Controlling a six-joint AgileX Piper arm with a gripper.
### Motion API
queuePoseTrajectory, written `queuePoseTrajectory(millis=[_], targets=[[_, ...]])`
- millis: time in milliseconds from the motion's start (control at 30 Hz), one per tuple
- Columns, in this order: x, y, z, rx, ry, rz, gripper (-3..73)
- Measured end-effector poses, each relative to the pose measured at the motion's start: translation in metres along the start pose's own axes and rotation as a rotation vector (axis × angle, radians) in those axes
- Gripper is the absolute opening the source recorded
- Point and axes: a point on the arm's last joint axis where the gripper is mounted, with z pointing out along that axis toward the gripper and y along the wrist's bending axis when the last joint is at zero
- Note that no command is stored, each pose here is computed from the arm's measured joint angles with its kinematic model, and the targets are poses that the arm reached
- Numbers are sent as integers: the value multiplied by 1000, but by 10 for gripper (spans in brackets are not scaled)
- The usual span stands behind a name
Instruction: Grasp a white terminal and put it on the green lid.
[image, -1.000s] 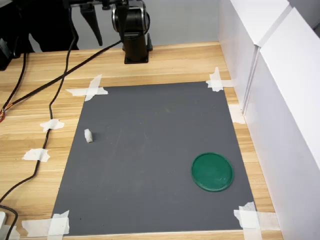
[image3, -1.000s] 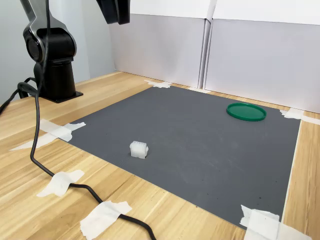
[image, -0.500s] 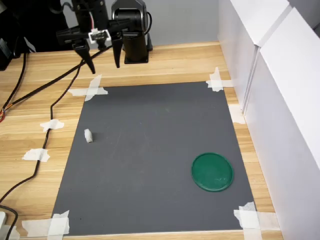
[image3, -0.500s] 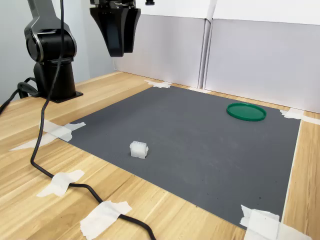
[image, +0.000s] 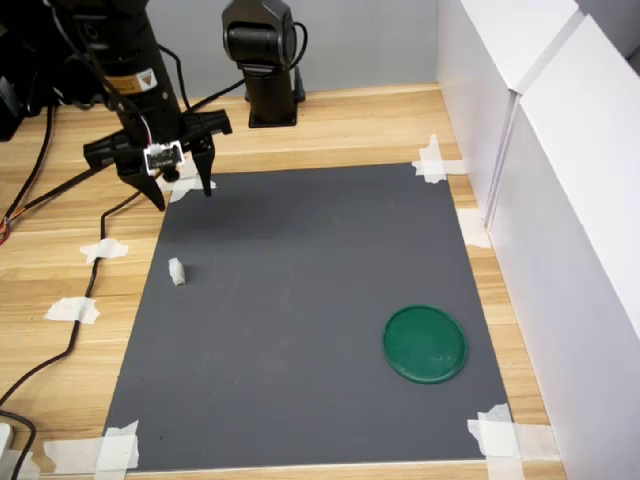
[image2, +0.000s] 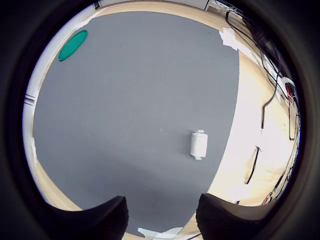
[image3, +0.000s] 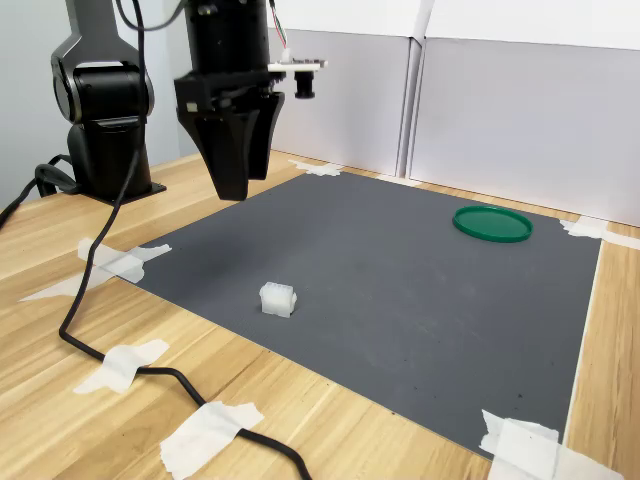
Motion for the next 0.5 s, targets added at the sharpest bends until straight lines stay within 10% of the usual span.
queuePoseTrajectory(millis=[500], targets=[[-29,-20,32,-13,-25,9,574]])
